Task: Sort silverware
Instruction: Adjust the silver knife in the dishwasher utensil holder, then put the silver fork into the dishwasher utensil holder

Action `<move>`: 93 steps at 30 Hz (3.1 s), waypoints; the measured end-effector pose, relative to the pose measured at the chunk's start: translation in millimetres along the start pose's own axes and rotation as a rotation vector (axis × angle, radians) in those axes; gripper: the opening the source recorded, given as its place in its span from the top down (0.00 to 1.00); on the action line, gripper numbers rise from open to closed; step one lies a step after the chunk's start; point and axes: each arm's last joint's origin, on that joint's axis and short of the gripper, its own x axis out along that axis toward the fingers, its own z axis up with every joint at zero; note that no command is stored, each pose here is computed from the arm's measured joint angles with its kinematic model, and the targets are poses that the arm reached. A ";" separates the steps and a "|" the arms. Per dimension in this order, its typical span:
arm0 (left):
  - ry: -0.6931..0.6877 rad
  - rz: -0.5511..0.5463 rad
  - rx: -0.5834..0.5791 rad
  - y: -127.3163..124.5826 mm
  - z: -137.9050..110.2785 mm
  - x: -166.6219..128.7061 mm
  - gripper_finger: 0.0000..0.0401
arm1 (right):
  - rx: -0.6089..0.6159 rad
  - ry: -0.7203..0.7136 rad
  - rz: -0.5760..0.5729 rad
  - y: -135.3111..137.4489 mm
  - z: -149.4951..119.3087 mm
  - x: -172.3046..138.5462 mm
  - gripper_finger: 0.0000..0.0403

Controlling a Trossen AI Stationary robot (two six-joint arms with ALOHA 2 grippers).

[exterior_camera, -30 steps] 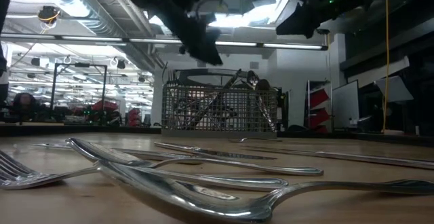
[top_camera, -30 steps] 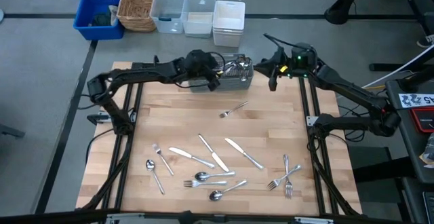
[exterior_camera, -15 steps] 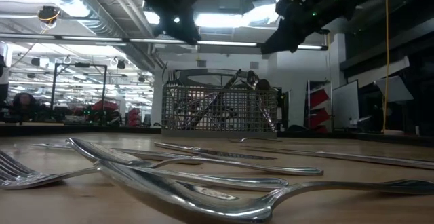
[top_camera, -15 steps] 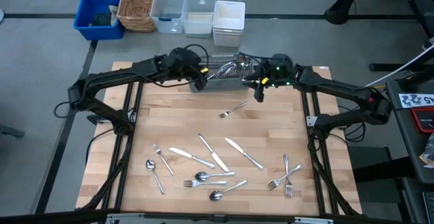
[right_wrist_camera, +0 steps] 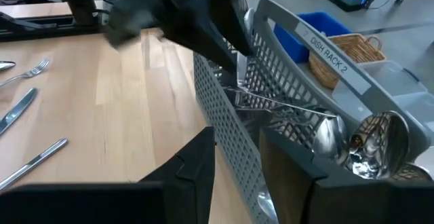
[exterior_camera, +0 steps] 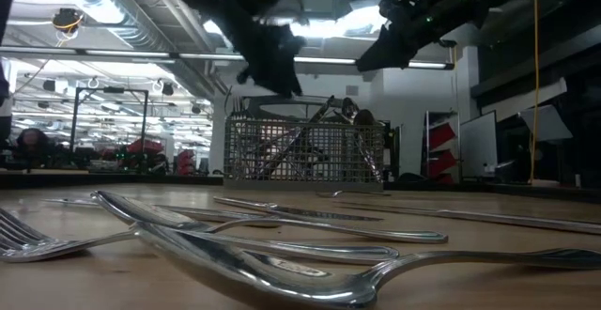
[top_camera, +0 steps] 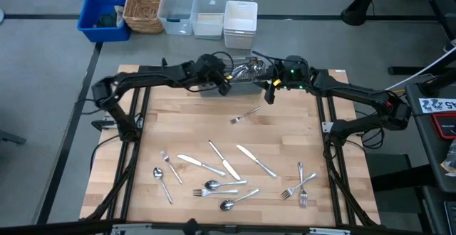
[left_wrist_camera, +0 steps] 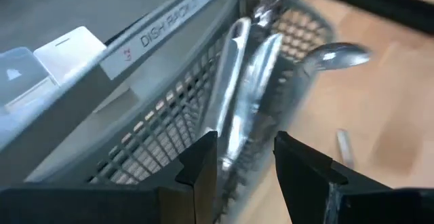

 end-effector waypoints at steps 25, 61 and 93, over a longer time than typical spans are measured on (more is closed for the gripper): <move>0.116 0.151 0.047 25.6 -28.3 58.7 0.67 | 0.000 0.003 -0.019 -0.7 -0.1 -0.1 0.71; -0.013 0.038 -0.001 -1.6 8.5 -49.3 0.67 | -0.053 0.072 0.150 15.3 -12.0 20.3 0.71; 0.253 -0.116 0.029 -53.2 -32.7 -148.4 0.67 | -0.390 0.508 0.228 68.0 -119.5 130.7 0.71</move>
